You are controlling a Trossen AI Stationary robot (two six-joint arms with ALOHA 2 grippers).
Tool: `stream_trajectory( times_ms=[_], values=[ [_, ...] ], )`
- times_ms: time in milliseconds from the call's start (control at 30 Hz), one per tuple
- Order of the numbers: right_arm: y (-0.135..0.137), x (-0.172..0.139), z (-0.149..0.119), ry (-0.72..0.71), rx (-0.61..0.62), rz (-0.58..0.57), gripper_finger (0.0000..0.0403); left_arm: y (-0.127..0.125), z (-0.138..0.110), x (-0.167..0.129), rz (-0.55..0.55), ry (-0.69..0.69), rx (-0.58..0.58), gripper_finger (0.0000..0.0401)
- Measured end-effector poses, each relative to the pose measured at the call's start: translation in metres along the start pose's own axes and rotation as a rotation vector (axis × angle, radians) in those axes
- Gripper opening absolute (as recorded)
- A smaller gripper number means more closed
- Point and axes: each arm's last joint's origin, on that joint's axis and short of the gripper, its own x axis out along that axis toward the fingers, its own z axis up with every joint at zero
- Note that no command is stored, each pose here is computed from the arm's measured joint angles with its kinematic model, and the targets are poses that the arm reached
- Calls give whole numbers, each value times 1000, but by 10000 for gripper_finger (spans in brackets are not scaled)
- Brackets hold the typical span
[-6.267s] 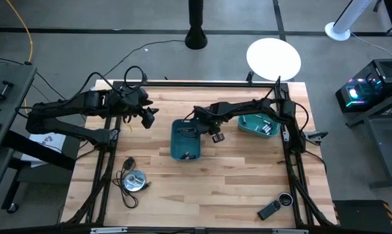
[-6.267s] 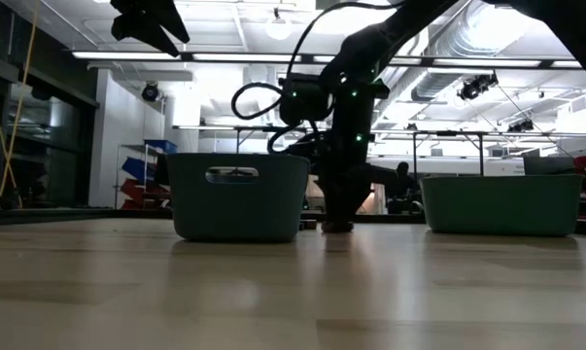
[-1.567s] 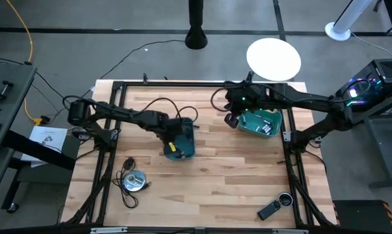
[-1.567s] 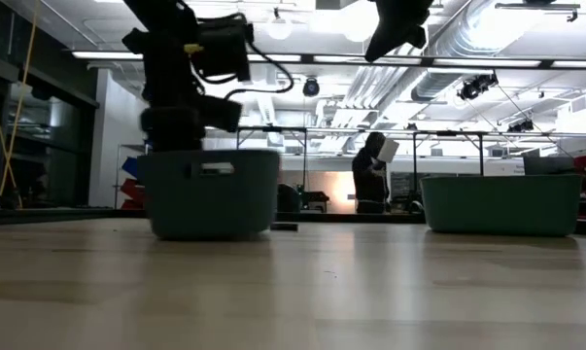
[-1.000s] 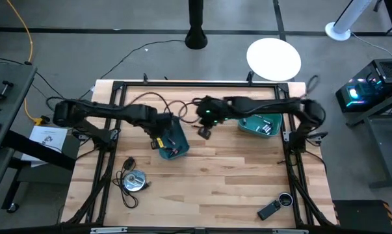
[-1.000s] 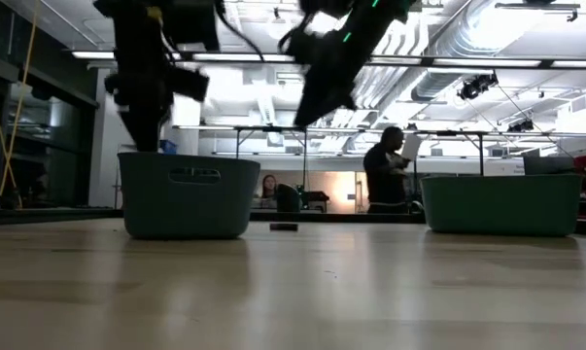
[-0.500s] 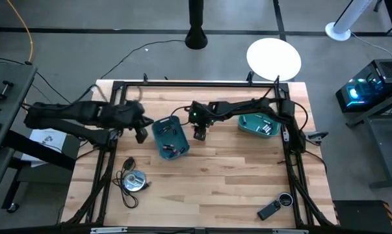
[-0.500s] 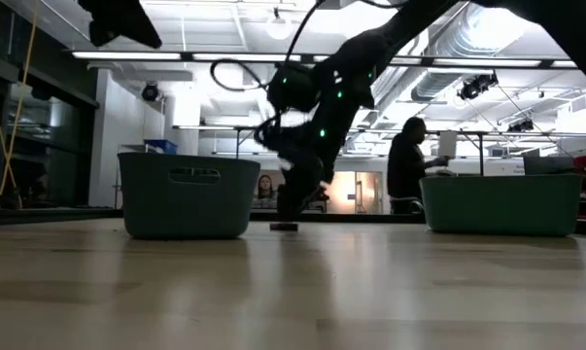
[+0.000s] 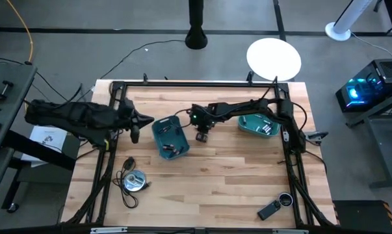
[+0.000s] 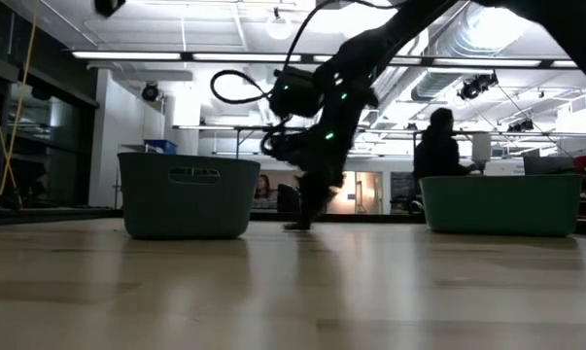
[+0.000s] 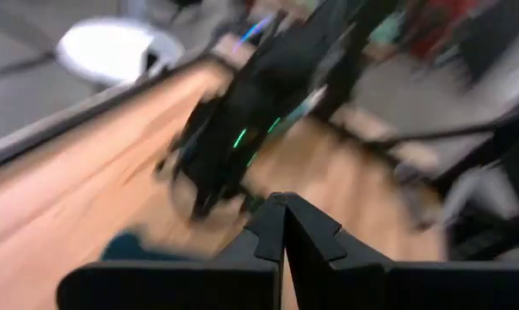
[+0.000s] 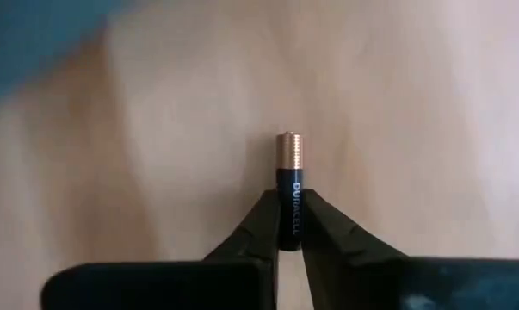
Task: Sort batteries
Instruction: Put the black battery into the blue bin
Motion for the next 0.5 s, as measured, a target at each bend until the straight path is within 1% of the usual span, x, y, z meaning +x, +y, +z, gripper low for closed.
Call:
stream_trajectory(
  times_ms=[33, 67, 100, 167, 233, 300, 367, 433, 500],
  values=[
    [2, -8, -2, 13, -2, 8, 18, -3, 5, -2, -38, -45, 0, 0],
    [3, -18, 0, -8, -4, 14, 12, -5, 9, -5, -69, -89, 4, 0],
    [5, -29, 5, -66, -10, 21, 9, -6, 13, -9, -89, -126, 10, 0],
    [10, -57, 16, -185, -24, 83, 9, -5, 17, -13, -86, -183, 23, 0],
    [17, -76, 26, -309, -56, 199, 16, -1, 18, -18, -35, -213, 36, 0],
    [26, -78, 31, -365, -60, 292, 19, 3, 17, -20, 37, -228, 41, 0],
    [37, -76, 35, -397, -33, 337, 20, 7, 16, -22, 99, -232, 41, 0],
    [47, -77, 38, -434, -20, 332, 22, 9, 14, -22, 119, -225, 28, 0],
    [55, -72, 39, -446, 7, 293, 33, 10, 12, -22, 133, -212, 15, 0]
  ],
)
